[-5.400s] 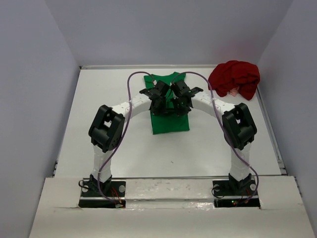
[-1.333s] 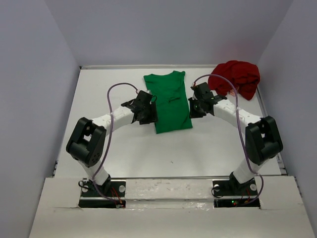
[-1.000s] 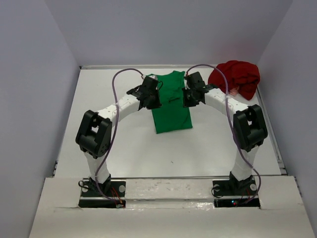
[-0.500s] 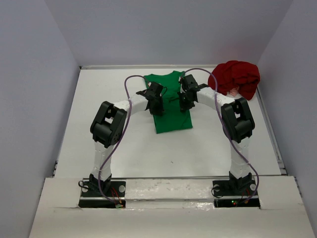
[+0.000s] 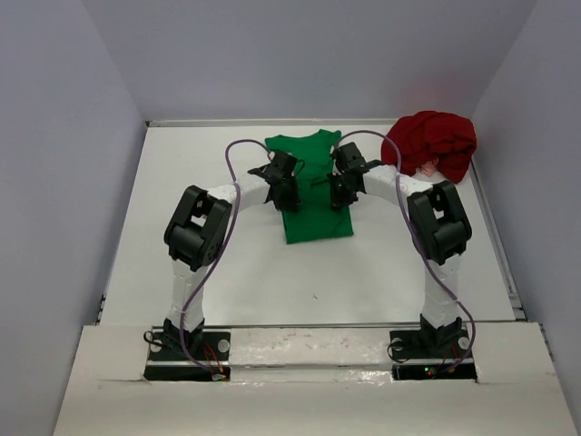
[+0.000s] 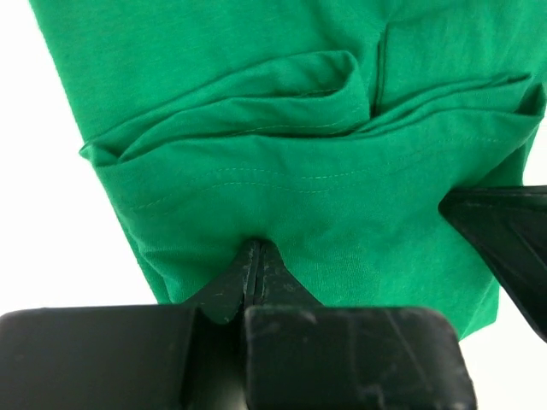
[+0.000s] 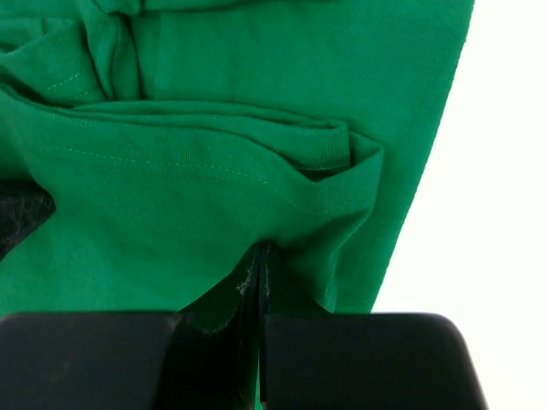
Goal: Fold and stack the t-shirts
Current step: Fold the tshirt
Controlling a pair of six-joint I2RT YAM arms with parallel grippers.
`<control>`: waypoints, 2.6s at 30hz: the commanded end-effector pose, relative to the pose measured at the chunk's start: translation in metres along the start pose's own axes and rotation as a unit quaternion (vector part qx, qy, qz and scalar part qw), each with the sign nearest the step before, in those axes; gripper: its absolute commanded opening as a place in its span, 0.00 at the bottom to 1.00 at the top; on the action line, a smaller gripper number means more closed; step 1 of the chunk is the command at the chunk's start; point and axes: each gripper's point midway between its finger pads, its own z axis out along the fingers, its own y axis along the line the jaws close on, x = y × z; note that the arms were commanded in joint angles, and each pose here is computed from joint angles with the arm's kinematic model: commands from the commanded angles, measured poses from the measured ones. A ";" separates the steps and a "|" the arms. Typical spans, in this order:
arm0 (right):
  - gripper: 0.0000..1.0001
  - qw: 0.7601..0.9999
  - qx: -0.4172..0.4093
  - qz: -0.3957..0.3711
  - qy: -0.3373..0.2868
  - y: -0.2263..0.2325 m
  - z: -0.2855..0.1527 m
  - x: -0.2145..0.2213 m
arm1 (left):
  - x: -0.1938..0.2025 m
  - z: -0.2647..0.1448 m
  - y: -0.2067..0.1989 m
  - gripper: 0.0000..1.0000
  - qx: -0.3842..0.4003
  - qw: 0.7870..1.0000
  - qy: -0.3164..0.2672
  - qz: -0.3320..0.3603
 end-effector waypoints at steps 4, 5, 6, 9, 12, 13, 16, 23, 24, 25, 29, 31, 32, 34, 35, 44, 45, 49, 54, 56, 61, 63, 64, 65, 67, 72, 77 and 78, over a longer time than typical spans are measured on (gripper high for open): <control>0.00 0.998 0.011 0.015 0.059 -0.005 -0.005 0.063 | 0.064 -0.006 0.045 0.00 -0.059 0.996 0.067 -0.029; 0.00 0.998 0.013 0.019 0.064 -0.006 -0.008 0.070 | 0.066 -0.010 0.045 0.00 -0.059 0.996 0.066 -0.030; 0.00 0.998 0.013 0.020 0.064 -0.007 -0.010 0.073 | 0.069 -0.013 0.044 0.00 -0.058 0.996 0.066 -0.032; 0.00 0.997 0.014 0.017 0.068 -0.003 -0.016 0.087 | 0.087 -0.022 0.044 0.00 -0.057 0.995 0.072 -0.035; 0.00 0.997 0.022 0.024 0.069 -0.007 -0.017 0.095 | 0.105 -0.033 0.044 0.00 -0.057 0.995 0.075 -0.034; 0.00 0.996 0.023 0.021 0.080 -0.007 -0.016 0.106 | 0.111 -0.036 0.043 0.00 -0.057 0.995 0.077 -0.036; 0.00 0.996 0.027 0.022 0.087 -0.009 -0.020 0.120 | 0.127 -0.047 0.038 0.00 -0.047 0.995 0.080 -0.036; 0.00 0.996 0.020 0.012 0.087 0.012 -0.036 0.156 | 0.145 -0.061 0.034 0.00 -0.039 0.996 0.078 -0.032; 0.00 0.997 0.018 0.014 0.080 0.017 -0.040 0.155 | 0.146 -0.061 0.035 0.00 -0.039 0.996 0.078 -0.031; 0.00 0.997 0.017 0.015 0.080 0.020 -0.042 0.159 | 0.147 -0.062 0.036 0.00 -0.040 0.996 0.079 -0.031; 0.00 0.996 0.002 0.012 0.084 0.042 -0.052 0.176 | 0.147 -0.065 0.036 0.00 -0.039 0.996 0.077 -0.031; 0.00 0.996 -0.001 0.008 0.085 0.047 -0.054 0.182 | 0.148 -0.066 0.036 0.00 -0.037 0.996 0.077 -0.030; 0.00 0.996 0.001 0.010 0.087 0.049 -0.055 0.184 | 0.150 -0.067 0.037 0.00 -0.038 0.996 0.077 -0.032; 0.00 0.996 0.004 0.009 0.088 0.050 -0.055 0.188 | 0.151 -0.070 0.035 0.00 -0.033 0.996 0.076 -0.032; 0.00 0.996 0.006 0.010 0.088 0.049 -0.055 0.189 | 0.152 -0.071 0.035 0.00 -0.032 0.996 0.076 -0.032; 0.00 0.996 0.014 0.010 0.090 0.048 -0.056 0.192 | 0.155 -0.084 0.042 0.00 -0.037 0.996 0.066 -0.038; 0.00 0.996 0.011 0.005 0.089 0.051 -0.057 0.192 | 0.154 -0.085 0.043 0.00 -0.040 0.996 0.064 -0.038; 0.00 0.997 0.019 -0.008 0.070 0.049 -0.062 0.186 | 0.143 -0.091 0.049 0.00 -0.065 0.997 0.040 -0.033; 0.00 0.998 0.035 -0.029 0.048 0.051 -0.075 0.172 | 0.124 -0.106 0.048 0.00 -0.085 0.996 -0.003 -0.018; 0.00 0.998 0.044 -0.031 0.040 0.049 -0.082 0.166 | 0.117 -0.112 0.045 0.00 -0.089 0.996 -0.017 -0.010; 0.00 0.999 0.040 -0.033 0.017 0.055 -0.101 0.152 | 0.109 -0.121 0.041 0.00 -0.092 0.995 -0.032 -0.004; 0.00 0.999 0.036 -0.039 0.009 0.061 -0.111 0.150 | 0.108 -0.125 0.038 0.00 -0.089 0.995 -0.035 0.000; 0.00 0.999 0.036 -0.038 0.005 0.061 -0.115 0.147 | 0.107 -0.127 0.039 0.00 -0.094 0.995 -0.042 0.001; 0.00 0.998 0.035 -0.042 0.002 0.064 -0.120 0.146 | 0.106 -0.129 0.037 0.00 -0.093 0.995 -0.047 0.005; 0.02 0.999 0.030 -0.045 -0.006 0.068 -0.128 0.143 | 0.105 -0.131 0.039 0.00 -0.100 0.994 -0.051 0.010; 0.21 0.998 0.039 -0.046 -0.007 0.063 -0.131 0.144 | 0.108 -0.132 0.039 0.01 -0.094 0.994 -0.052 0.020; 0.55 0.998 0.048 -0.037 0.009 0.059 -0.127 0.154 | 0.108 -0.134 0.055 0.22 -0.134 0.989 -0.055 0.025; 0.58 0.998 0.046 -0.030 0.013 0.059 -0.127 0.156 | 0.110 -0.134 0.057 0.27 -0.138 0.989 -0.052 0.025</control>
